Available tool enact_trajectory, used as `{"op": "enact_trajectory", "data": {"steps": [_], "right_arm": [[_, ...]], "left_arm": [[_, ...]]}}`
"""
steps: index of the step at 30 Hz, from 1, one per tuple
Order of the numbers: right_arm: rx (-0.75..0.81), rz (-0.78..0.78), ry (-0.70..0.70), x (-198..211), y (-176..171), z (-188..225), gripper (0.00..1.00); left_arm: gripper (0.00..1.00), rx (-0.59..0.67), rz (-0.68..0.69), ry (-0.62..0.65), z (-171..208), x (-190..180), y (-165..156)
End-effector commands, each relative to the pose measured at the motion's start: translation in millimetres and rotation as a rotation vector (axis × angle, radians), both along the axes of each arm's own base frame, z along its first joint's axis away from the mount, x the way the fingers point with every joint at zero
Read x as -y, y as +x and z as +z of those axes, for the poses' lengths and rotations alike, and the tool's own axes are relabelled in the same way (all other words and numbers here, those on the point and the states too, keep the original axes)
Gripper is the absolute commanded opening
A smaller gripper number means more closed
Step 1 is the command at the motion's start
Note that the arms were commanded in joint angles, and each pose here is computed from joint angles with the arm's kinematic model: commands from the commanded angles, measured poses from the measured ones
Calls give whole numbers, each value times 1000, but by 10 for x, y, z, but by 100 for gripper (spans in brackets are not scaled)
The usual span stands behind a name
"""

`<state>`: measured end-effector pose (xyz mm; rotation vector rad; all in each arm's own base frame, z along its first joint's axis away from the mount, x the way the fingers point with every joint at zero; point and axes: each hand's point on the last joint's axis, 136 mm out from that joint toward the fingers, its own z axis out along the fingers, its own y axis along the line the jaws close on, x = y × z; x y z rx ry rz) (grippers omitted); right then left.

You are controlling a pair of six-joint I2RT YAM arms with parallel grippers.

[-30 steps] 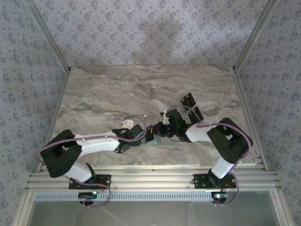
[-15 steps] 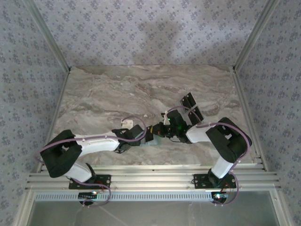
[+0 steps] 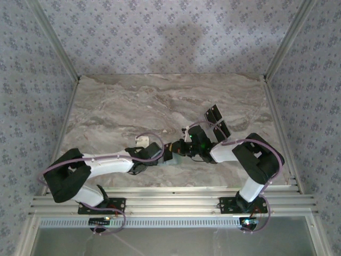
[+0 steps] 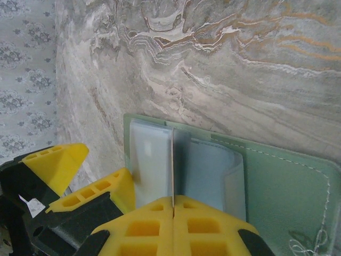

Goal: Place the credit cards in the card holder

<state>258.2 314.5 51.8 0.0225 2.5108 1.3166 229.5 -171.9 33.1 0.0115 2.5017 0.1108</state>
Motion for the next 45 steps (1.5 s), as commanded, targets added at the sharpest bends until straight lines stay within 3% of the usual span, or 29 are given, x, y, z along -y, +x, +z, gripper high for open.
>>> {"op": "enact_trajectory", "data": {"steps": [1, 18, 45], "right_arm": [[-31, -1, 4, -19, -84, -70, 0], [36, -87, 38, 63, -10, 191, 0], [-4, -64, 52, -83, -28, -8, 0]], "left_arm": [[100, -73, -15, 61, -159, -148, -167], [100, -72, -10, 59, -171, -164, -176], [100, -89, -8, 58, -260, -172, -205]]}}
